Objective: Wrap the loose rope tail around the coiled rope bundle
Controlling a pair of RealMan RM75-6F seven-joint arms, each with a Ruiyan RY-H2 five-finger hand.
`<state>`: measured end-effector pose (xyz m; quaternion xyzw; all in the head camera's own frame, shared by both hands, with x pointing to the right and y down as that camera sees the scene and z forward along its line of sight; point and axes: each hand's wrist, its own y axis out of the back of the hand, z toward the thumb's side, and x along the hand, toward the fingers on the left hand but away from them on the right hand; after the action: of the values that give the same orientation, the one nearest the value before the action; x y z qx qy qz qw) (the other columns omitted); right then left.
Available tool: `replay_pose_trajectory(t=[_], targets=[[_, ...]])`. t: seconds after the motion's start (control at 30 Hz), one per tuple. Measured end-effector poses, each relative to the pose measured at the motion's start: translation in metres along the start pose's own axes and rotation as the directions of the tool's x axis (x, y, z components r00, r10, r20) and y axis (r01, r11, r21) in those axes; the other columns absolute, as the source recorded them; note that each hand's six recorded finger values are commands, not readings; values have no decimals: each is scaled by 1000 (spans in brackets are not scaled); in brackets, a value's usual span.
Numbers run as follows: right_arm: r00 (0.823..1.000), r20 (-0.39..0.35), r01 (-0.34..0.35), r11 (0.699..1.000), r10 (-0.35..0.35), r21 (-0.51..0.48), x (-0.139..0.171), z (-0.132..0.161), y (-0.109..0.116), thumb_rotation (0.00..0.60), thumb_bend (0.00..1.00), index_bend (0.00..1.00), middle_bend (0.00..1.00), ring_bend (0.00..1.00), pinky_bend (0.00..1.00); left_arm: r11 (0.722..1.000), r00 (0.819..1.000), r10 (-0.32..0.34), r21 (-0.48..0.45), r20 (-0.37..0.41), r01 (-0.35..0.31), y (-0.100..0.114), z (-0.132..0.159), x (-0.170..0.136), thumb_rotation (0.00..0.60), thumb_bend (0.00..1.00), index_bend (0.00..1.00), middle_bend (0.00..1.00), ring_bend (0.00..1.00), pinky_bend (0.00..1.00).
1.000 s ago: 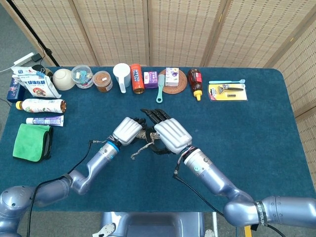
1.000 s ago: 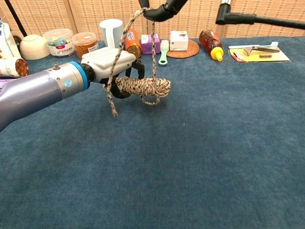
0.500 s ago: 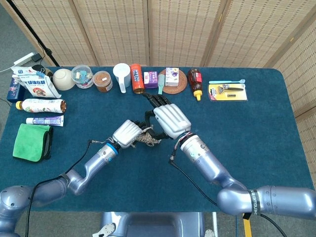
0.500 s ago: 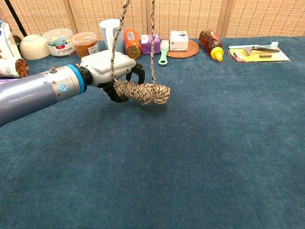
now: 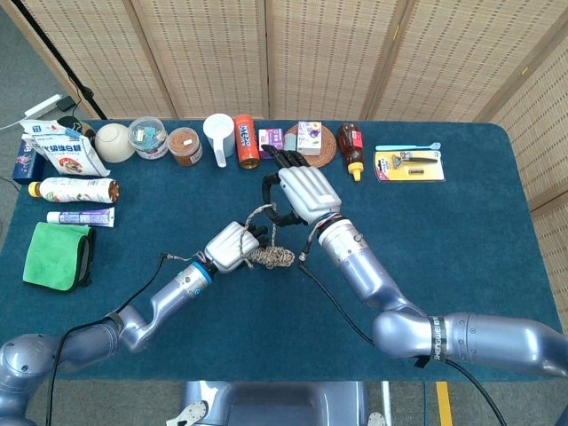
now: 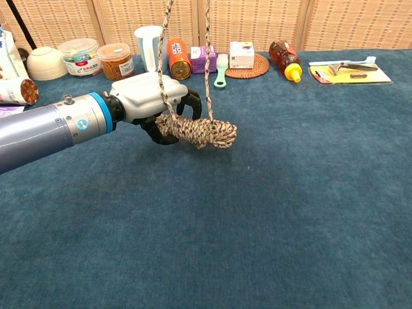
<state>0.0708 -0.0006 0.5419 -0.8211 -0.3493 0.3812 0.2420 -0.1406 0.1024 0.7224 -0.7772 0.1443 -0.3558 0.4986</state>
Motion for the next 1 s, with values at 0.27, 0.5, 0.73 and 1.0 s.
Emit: replay_pose_trajectory(t=[0.27,0.5,0.73,1.0], targets=[[998,57,19,999,-17,-37,-16,-21,2,600,531,628,0,0,0,999,996,43,-19,79,-41,10,13,-9,600,349,456,305,374,576],[995,97,27,996,-20,-80,-28,-35,1,600,533,632,0,0,0,997,991,72,-32,115,-69,18,18,-17,600,349,456,305,374,576],[989,147,48,995,-35,-86,-37,-57,4,600,533,637,0,0,0,992,982,124,-52,146,-117,30,17,-27,600,349,456,305,374,576],[978,205,54,991,-27,-126,-44,-90,1,600,534,640,0,0,0,981,966,190,-65,176,-181,49,9,-41,600,348,456,305,374,576]])
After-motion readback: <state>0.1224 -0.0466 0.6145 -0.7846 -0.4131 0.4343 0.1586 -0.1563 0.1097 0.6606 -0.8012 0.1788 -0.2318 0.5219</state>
